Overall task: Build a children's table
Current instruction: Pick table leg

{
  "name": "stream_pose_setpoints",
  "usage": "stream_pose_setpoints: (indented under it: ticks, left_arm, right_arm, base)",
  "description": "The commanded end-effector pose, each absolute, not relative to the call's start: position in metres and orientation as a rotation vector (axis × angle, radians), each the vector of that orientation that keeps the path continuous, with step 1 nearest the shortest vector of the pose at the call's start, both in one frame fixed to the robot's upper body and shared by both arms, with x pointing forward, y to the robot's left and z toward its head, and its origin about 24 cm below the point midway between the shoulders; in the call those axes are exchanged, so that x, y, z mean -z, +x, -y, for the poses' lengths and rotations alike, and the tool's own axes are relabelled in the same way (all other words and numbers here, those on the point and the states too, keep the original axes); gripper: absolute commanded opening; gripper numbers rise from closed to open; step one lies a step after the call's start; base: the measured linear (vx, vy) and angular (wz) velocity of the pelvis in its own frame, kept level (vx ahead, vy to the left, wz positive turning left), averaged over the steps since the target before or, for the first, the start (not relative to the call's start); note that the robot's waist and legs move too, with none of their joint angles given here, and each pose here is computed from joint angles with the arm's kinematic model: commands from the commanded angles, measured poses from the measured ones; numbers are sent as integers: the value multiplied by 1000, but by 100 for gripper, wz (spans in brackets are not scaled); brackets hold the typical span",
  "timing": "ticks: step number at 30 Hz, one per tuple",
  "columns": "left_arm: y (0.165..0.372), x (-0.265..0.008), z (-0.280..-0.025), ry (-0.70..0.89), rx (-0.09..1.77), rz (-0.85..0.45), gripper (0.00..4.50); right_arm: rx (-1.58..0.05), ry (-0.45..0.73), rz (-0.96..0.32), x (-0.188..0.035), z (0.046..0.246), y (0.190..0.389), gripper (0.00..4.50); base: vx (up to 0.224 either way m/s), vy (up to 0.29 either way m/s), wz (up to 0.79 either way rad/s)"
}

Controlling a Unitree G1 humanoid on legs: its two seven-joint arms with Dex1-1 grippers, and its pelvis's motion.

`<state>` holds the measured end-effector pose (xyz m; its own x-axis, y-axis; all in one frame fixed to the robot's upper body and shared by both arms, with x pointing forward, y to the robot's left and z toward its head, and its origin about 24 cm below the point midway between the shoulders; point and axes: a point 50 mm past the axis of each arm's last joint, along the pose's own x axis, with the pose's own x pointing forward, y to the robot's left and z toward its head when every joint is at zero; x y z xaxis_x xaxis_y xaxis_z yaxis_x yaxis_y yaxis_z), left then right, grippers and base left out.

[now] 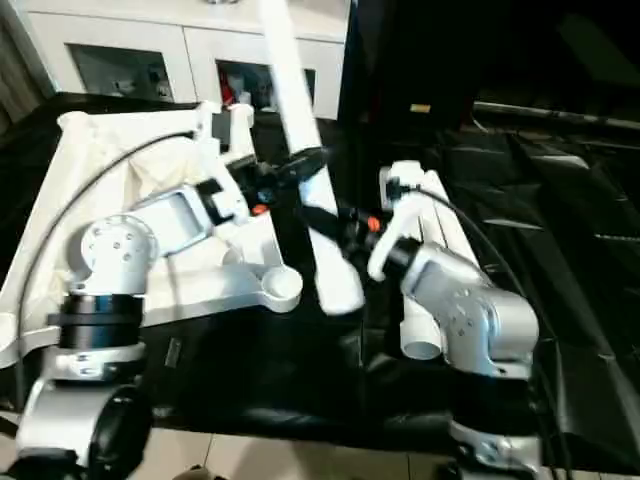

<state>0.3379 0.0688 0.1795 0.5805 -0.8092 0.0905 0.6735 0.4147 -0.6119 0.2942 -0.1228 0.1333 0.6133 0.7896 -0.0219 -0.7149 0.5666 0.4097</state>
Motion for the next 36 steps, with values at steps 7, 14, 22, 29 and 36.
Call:
stream_pose_setpoints:
  ticks: [7, 14, 22, 29, 36]
  left_arm:
    - [336, -190, -67, -607, 942, -236, 450]
    - [343, -186, -70, -613, 849, -273, 384]
    - [355, -185, -78, -675, 707, -262, 328]
    - [358, -184, -85, -701, 666, -263, 265]
    - [355, -182, -80, -635, 687, -271, 200]
  right_arm:
    - [-895, 267, -177, -140, 117, 298, 184]
    - [-818, 53, -167, -136, 99, 305, 184]
    - [-741, 23, -147, -136, 90, 311, 184]
    - [-712, 40, -138, -134, 87, 314, 184]
    - [-719, 28, -136, -133, 84, 315, 184]
  base:
    - [0, 0, 0]
    - [0, 0, 0]
    - [0, 0, 0]
    - [0, 0, 0]
    - [0, 0, 0]
